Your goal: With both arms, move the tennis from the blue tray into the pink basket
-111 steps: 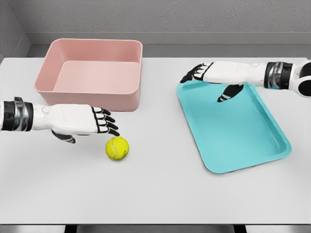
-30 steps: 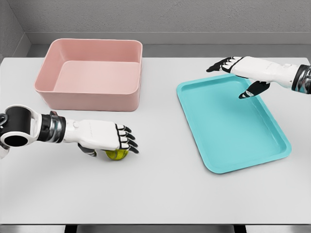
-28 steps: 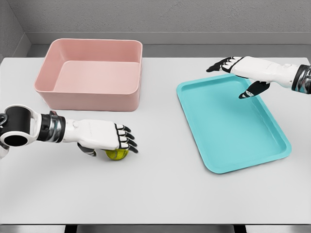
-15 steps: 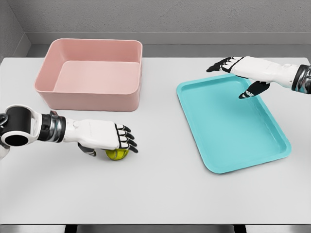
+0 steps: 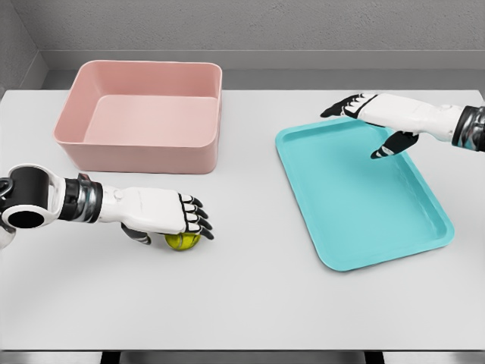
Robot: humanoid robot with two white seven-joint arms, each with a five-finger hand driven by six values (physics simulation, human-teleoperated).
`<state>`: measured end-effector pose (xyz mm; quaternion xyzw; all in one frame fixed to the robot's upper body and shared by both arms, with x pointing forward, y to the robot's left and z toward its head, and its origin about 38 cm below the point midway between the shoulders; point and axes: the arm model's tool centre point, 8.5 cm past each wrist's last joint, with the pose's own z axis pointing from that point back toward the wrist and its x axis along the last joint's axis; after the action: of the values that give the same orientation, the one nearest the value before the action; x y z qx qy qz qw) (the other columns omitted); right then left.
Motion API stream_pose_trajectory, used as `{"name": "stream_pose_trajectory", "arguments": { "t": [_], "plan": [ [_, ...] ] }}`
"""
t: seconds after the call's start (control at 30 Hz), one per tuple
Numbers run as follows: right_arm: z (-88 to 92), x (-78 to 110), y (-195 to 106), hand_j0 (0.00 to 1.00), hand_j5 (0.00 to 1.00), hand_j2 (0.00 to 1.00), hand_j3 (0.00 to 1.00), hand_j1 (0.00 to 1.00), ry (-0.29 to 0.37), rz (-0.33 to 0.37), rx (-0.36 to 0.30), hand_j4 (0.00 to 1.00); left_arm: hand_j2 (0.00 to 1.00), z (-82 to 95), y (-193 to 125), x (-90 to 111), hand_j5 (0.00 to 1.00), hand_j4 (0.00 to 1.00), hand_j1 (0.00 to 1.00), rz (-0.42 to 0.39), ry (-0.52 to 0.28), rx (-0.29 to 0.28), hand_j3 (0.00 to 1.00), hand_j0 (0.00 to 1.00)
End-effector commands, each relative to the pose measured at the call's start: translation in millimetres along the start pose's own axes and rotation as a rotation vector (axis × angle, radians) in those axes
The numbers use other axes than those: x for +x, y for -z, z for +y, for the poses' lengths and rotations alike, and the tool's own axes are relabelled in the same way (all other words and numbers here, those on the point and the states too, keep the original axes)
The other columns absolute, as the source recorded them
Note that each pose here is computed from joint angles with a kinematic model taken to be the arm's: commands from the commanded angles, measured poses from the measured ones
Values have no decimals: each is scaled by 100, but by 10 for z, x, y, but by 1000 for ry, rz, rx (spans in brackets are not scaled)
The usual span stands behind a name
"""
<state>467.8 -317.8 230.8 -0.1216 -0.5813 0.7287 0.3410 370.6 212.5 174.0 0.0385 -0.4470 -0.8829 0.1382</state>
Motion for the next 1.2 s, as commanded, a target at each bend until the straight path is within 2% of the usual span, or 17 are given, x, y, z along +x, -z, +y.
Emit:
{"name": "stream_pose_trajectory", "arguments": {
  "t": [0.0,0.2,0.37,0.73,1.17],
  "plan": [
    [-7,-10,-9,100,100,100,100,100,7,3,-6,100,84,1,-2,-1,84,84,84,0,-5,2,84,84],
    [-12,-25,-32,100,100,100,100,100,6,9,-6,100,78,-32,-13,15,78,78,78,-2,-10,-2,78,78],
    [-12,-25,-32,100,100,100,100,100,6,9,-6,100,68,-37,-19,13,68,68,68,0,-11,-3,68,68],
    [-14,-20,-30,100,100,100,100,100,5,8,-6,100,62,-23,-32,13,62,62,62,0,-12,3,62,62],
    [-14,-20,-30,100,100,100,100,100,5,8,-6,100,60,208,-338,-61,60,60,60,47,9,68,60,60]
  ]
}}
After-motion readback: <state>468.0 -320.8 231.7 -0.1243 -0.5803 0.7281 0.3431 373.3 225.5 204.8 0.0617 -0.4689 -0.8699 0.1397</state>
